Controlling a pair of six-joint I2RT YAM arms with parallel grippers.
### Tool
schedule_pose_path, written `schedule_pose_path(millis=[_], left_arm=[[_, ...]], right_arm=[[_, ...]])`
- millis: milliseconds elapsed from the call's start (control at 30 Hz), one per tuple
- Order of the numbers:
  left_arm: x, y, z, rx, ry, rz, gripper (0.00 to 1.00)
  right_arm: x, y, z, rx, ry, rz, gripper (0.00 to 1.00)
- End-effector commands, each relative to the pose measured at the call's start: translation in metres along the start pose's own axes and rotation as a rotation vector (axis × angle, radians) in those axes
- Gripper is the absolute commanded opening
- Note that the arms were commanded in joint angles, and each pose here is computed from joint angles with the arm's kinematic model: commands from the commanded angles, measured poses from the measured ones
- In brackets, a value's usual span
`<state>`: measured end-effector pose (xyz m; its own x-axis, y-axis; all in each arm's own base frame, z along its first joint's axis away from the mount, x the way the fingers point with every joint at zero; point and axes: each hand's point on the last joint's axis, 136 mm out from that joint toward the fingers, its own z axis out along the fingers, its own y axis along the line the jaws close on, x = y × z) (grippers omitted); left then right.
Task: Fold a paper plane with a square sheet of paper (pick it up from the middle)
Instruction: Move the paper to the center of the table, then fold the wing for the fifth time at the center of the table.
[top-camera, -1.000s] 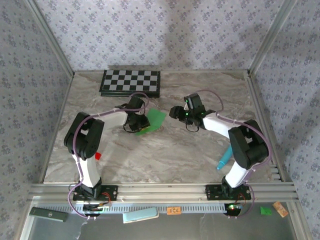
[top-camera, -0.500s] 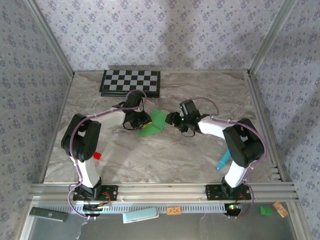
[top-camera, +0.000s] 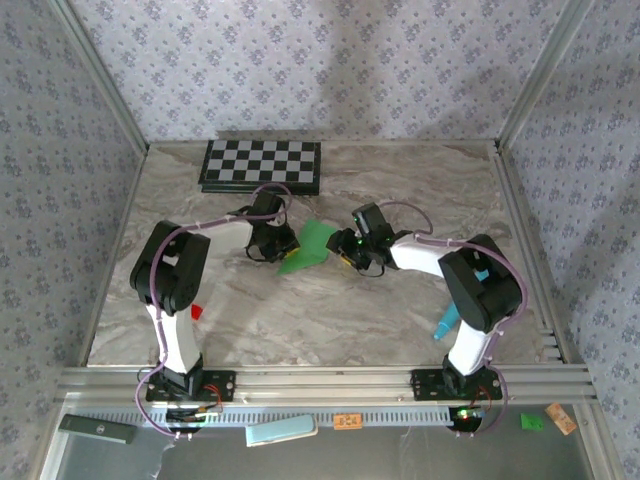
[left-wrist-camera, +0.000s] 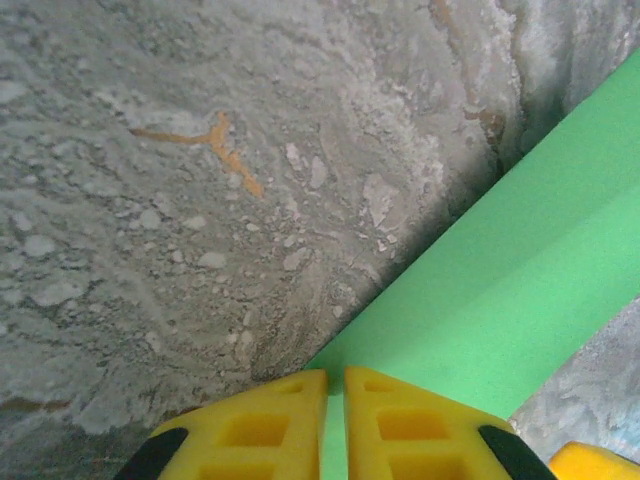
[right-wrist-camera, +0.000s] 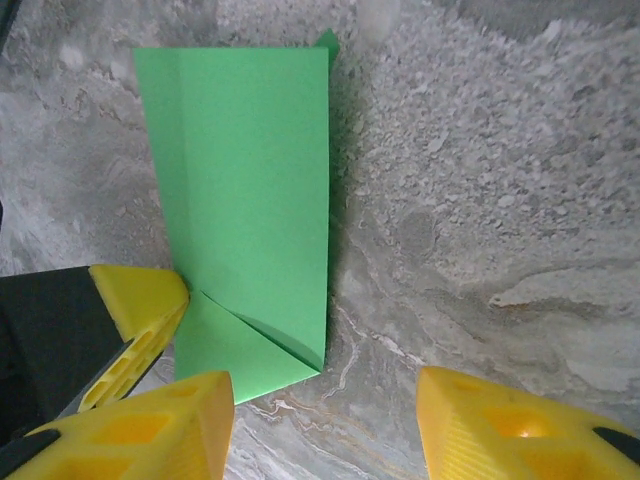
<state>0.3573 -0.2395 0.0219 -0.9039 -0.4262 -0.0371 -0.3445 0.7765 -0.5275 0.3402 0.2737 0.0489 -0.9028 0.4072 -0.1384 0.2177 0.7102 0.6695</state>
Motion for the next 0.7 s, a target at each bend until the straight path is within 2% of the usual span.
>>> schedule_pose_path(millis=[0,433,667], left_arm=[[0.003,0.015,0.002,-0.032,0.001,-0.044,0.13],[0.007,0.018,0.003,0.018,0.030,-0.104,0.13],[0.008,0.023,0.001,0.024,0.037,-0.112,0.13]], right_arm=[[0.006,0.013,0.011,-0.024,0.046,0.037,0.51],[0.020,0.016,0.033,0.011,0.094,0.094,0.44],[0.020,0.029,0.037,-0.029,0.097,0.083,0.43]])
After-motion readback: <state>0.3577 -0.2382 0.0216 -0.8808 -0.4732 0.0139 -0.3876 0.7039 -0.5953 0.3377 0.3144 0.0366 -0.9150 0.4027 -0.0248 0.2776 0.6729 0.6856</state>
